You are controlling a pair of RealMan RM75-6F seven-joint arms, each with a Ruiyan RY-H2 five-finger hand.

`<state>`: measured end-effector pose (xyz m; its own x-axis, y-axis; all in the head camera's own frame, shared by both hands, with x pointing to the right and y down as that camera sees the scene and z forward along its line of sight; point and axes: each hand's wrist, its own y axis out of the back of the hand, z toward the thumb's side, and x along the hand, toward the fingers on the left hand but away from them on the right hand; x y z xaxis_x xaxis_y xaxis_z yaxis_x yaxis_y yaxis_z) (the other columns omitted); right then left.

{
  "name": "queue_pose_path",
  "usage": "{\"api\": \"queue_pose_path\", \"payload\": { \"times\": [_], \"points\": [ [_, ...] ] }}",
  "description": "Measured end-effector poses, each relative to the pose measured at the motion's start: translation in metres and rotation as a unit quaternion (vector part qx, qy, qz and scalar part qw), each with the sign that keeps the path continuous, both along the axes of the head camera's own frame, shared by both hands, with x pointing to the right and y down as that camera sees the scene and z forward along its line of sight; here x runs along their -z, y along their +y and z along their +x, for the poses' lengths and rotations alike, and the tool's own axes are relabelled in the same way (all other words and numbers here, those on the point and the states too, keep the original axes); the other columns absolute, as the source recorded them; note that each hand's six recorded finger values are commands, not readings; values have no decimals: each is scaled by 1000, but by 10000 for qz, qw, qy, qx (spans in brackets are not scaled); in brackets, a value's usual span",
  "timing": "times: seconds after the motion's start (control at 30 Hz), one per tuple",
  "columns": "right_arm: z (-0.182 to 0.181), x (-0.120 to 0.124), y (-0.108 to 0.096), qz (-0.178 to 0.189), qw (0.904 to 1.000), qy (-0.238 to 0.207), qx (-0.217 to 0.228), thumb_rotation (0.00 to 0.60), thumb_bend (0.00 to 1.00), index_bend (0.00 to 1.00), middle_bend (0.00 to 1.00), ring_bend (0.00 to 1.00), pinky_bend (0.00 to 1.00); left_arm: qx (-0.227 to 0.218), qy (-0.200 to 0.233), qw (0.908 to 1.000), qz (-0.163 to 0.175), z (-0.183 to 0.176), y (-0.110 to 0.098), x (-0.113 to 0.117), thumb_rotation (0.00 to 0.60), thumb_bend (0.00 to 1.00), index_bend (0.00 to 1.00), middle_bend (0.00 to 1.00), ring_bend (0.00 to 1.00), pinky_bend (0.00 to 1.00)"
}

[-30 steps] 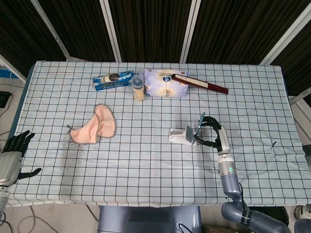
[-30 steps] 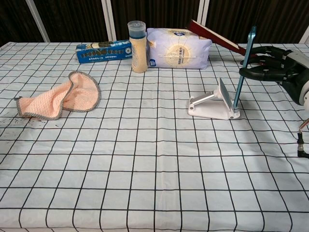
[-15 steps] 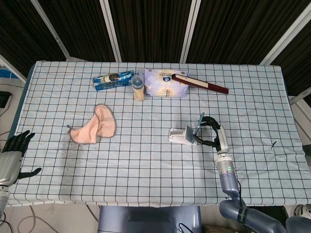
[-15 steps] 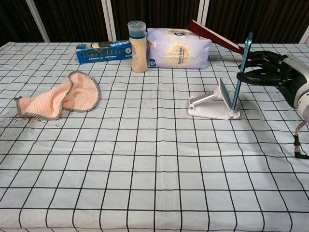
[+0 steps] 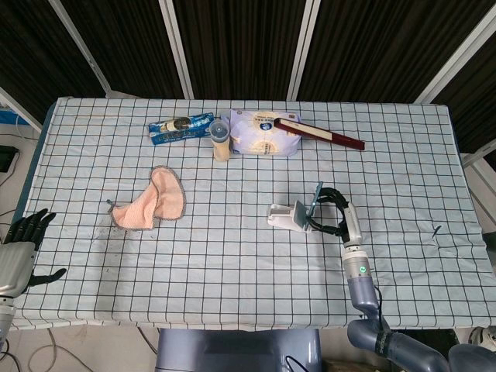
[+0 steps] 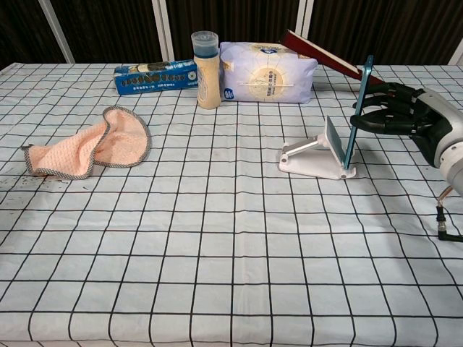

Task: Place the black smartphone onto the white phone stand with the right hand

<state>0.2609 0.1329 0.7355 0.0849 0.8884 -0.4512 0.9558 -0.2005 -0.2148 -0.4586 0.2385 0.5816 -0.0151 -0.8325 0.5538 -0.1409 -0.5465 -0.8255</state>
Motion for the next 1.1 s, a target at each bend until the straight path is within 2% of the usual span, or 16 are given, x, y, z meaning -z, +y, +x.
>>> {"api": "queue_pose_path", "payload": {
  "times": [0.47,0.73,0.93,1.1],
  "points": [
    [0,-5,3,-9,10000,87,41,600,738,738,602,394,152,7,-5,10000,-6,-1,0,0,600,0,0,0,0,0],
    [0,-7,5,-11,9997,186,143,600,626,737,547,328,151,11,2,10000,3,-1,-1,0,600,0,0,0,0,0],
    [-3,-8,6,-11,9994,244,256,600,576,722,535,313,150,14,7,10000,9,-1,-1,0,600,0,0,0,0,0],
    [-5,-7,7,1,9993,251,294,600,491,695,521,301,151,15,9,10000,10,-1,-1,0,600,0,0,0,0,0]
  ]
}}
